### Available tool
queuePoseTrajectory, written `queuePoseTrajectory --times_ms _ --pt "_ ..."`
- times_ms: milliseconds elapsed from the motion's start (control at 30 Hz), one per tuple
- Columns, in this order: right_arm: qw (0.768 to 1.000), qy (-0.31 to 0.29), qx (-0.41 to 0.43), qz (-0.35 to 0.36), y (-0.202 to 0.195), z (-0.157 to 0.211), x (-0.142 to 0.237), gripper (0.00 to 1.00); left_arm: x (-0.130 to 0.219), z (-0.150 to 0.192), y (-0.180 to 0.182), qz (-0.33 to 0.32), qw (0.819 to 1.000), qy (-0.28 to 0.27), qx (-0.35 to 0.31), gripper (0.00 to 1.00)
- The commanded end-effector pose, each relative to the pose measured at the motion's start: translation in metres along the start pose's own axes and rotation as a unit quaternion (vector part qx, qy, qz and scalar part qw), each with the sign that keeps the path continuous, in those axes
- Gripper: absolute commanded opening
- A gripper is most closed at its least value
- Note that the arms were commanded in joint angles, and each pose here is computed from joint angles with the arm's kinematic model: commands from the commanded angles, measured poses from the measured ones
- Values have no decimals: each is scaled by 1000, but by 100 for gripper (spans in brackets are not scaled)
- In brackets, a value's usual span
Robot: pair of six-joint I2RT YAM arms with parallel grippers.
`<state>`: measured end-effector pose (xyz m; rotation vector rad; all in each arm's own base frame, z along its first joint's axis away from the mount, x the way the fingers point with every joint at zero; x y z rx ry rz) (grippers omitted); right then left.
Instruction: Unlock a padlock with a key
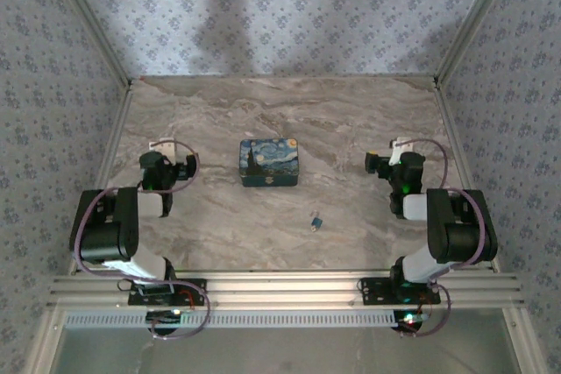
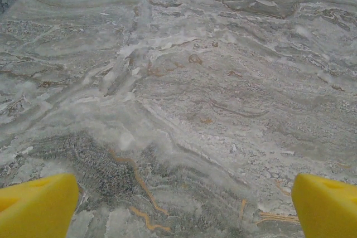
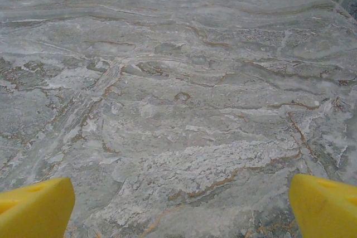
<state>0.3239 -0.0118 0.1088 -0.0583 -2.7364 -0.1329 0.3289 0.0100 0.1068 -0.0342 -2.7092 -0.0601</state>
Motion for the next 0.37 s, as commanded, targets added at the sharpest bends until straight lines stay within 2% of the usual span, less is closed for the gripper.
queuePoseTrajectory --times_ms 0,333 --pt "1000 0 13 10 -1 -3 -2 100 0 -10 1 -4 1000 -18 -1 98" --pt "1000 -1 12 10 -1 -3 -2 100 0 -10 1 -4 1000 -18 -1 98"
Point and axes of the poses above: each hand's point on the last joint's axis, 136 mm out from that joint toward the fingers, its own x axis back along the fingers, its own y axis along the line the jaws close on, z = x × y, the point moved 7 cm from there along x, back along the fingers, and after that the axes turned 5 degrees about -x, right-handed, at the moved point
